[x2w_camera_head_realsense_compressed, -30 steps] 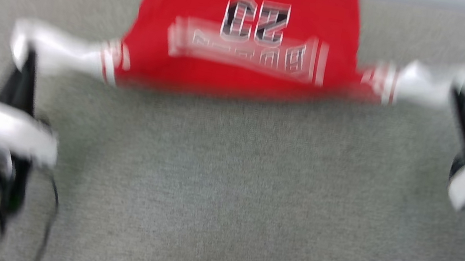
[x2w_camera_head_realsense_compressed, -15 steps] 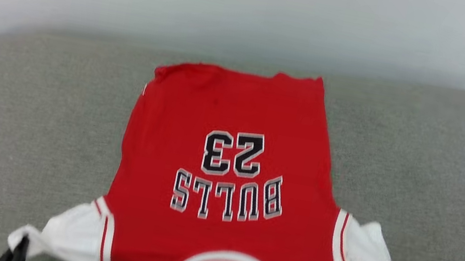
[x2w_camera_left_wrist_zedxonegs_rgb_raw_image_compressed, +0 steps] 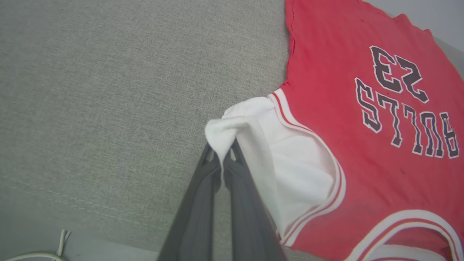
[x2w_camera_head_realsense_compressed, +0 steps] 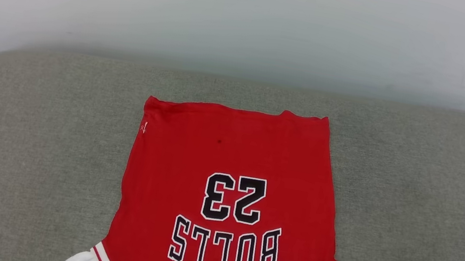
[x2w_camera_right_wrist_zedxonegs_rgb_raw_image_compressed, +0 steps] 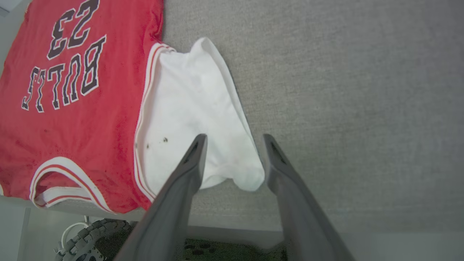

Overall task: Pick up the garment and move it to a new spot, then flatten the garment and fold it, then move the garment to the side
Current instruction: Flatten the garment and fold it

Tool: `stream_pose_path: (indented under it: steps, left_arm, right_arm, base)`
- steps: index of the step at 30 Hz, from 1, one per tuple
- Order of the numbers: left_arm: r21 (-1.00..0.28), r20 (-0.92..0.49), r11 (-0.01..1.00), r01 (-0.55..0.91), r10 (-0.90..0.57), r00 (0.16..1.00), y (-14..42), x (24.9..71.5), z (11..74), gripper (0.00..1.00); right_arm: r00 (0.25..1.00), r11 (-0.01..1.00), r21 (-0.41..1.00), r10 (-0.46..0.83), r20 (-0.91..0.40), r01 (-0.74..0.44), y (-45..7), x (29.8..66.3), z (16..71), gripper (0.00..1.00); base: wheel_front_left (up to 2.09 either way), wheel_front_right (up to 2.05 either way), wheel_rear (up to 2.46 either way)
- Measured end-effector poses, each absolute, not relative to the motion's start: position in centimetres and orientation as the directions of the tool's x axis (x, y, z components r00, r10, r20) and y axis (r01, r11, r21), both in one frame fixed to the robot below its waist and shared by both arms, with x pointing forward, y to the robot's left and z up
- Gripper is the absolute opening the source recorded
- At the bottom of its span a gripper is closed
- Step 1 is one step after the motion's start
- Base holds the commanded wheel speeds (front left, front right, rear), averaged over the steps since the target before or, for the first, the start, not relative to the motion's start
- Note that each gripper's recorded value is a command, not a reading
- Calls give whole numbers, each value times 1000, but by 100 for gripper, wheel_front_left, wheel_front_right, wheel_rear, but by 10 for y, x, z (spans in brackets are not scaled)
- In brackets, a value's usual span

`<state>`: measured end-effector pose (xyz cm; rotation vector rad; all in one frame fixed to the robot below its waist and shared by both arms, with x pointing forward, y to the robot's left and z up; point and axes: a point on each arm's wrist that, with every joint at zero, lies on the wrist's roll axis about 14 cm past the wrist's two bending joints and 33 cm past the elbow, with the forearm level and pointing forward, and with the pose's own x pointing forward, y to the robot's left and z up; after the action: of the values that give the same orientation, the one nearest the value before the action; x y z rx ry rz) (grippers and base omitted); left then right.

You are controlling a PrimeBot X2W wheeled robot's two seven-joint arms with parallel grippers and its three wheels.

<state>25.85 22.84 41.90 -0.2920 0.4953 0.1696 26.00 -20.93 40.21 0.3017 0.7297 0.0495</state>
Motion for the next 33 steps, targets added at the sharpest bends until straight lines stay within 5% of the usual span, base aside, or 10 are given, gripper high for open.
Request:
stream_pose_path:
  steps: [8, 14, 23, 33]
  left_arm:
    - [-240, -443, 947, -213, 89, 892, 223, 279, 429, 0]
    - [-243, -391, 952, -185, 79, 917, 218, 306, 438, 0]
    - [-257, -326, 951, -172, 83, 942, 212, 344, 444, 0]
    - [-255, -339, 941, -221, 127, 932, 216, 355, 431, 0]
  right_arm:
    - [897, 973, 229, 89, -434, 15, -225, 366, 471, 100]
    - [906, 972, 234, 108, -409, -10, -220, 459, 493, 100]
    - [748, 971, 224, 207, -630, -80, -173, 560, 457, 100]
    - [514, 969, 216, 245, -822, -116, -124, 601, 386, 100]
  base:
    - [0, 0, 0]
    - [0, 0, 0]
    - [0, 0, 0]
    - [0, 0, 0]
